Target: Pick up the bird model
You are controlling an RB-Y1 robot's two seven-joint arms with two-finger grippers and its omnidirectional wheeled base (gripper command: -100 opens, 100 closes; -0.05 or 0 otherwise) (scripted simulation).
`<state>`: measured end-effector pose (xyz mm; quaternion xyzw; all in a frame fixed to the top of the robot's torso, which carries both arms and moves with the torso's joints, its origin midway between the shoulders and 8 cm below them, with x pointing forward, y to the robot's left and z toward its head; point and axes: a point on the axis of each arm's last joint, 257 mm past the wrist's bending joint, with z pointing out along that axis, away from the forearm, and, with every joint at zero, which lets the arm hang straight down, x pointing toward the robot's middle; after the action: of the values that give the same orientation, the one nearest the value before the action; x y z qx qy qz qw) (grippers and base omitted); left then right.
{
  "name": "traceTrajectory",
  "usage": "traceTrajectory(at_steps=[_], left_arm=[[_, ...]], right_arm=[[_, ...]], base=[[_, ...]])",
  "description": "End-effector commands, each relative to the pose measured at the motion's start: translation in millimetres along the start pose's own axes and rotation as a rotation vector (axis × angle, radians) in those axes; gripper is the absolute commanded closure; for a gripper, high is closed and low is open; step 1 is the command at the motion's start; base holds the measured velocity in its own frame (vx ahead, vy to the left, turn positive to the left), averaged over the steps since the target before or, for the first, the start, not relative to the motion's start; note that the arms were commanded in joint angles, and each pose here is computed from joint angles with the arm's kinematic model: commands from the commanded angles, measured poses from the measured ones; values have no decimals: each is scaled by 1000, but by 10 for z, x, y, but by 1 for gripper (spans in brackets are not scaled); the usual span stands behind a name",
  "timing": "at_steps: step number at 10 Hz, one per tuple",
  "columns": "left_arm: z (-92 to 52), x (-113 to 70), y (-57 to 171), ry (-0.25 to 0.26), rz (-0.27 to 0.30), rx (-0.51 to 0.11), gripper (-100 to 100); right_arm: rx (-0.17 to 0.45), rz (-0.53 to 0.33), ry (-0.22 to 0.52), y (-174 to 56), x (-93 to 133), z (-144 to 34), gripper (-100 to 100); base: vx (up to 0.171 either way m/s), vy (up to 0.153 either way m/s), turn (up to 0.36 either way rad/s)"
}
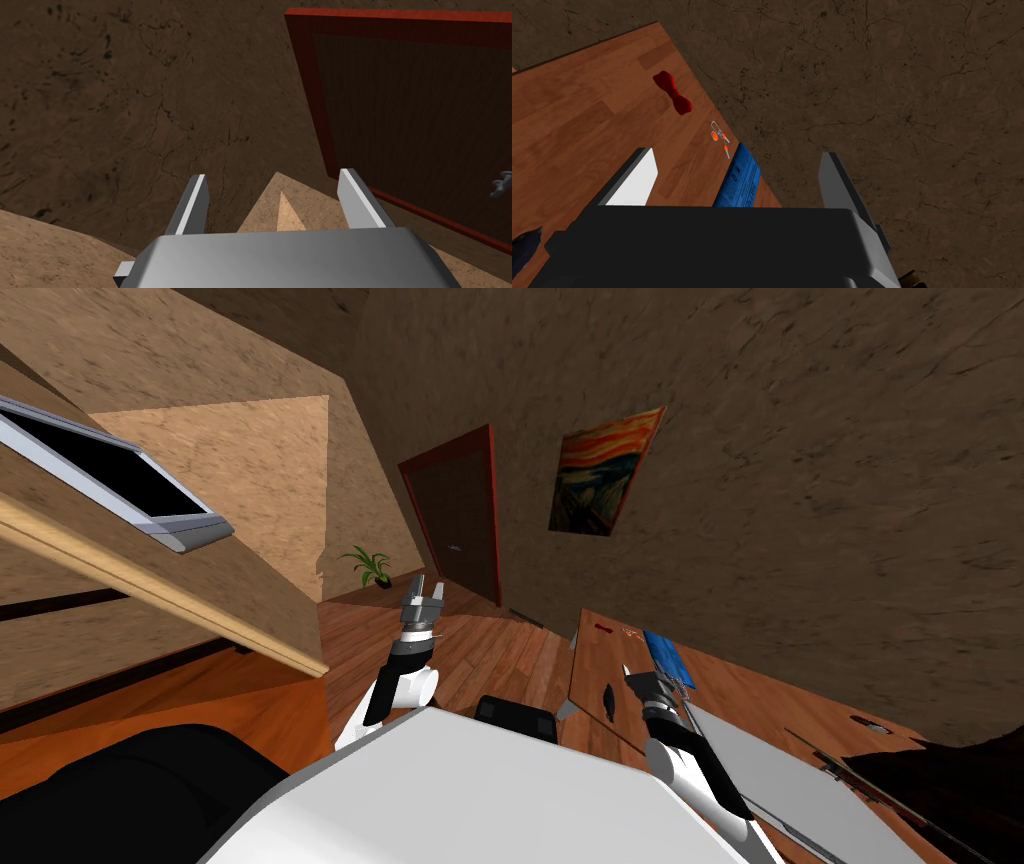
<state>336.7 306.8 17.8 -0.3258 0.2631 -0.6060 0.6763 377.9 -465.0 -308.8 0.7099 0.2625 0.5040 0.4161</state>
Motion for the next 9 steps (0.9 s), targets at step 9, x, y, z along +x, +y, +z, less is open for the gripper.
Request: traceTrajectory(at_steps=[9], left_arm=[[0,0,0,0,0,0,0]], right_arm=[[196,236,-276,-630,-1191,-103,-100]], base=[[46,30,40]])
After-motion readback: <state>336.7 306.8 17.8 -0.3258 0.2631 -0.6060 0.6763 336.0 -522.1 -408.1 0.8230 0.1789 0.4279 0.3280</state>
